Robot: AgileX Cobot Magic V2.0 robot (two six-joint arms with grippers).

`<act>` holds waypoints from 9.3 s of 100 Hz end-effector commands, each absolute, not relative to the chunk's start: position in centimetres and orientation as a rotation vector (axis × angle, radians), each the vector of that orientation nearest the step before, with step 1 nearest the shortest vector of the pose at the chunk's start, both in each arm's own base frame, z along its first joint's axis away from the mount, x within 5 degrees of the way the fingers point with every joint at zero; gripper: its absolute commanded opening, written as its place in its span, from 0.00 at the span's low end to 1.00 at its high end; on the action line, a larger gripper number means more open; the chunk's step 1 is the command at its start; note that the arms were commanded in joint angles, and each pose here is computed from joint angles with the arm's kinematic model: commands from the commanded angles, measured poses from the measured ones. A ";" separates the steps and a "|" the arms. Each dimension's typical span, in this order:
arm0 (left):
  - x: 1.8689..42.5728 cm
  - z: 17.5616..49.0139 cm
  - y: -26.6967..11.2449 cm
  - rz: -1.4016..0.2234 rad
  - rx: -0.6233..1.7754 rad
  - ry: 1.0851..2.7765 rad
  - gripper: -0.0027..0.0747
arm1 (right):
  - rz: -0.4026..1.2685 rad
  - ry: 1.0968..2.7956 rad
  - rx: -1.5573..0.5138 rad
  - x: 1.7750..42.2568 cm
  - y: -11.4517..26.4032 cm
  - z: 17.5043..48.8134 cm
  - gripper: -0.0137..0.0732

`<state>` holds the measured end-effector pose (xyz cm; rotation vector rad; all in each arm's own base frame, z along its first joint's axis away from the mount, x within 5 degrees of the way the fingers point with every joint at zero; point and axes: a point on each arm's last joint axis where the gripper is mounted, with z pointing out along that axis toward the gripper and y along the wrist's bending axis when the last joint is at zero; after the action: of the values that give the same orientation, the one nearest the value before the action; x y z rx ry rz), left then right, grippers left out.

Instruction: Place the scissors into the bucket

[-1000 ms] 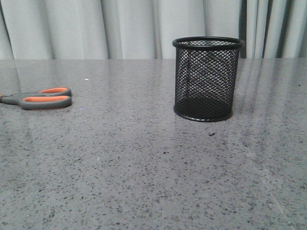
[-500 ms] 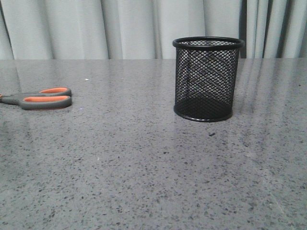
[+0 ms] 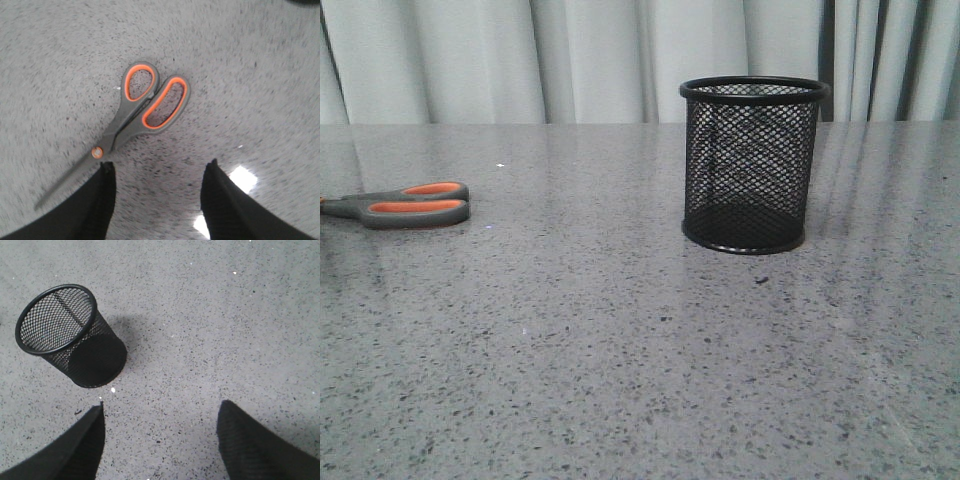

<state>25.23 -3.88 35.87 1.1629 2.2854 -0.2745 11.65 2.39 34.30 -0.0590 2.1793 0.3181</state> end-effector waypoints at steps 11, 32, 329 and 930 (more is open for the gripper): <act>27.6 35.7 -4.8 -0.217 1.524 2.059 0.48 | 0.296 2.101 -0.079 11.9 2.3 35.7 0.66; 30.5 34.0 -6.2 -0.062 1.751 2.001 0.48 | 0.291 2.100 -0.087 11.9 2.3 35.7 0.66; 18.2 49.0 -12.6 -0.002 1.559 1.656 0.01 | 1.020 1.807 -0.250 14.2 6.9 41.9 0.65; 8.9 33.9 -1.0 -0.028 0.144 1.459 0.01 | 0.160 1.527 -0.049 9.3 1.2 30.3 0.10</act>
<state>9.91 -1.60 34.72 0.2299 1.6078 -0.0366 10.11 1.79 31.03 -0.0848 1.6095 0.1971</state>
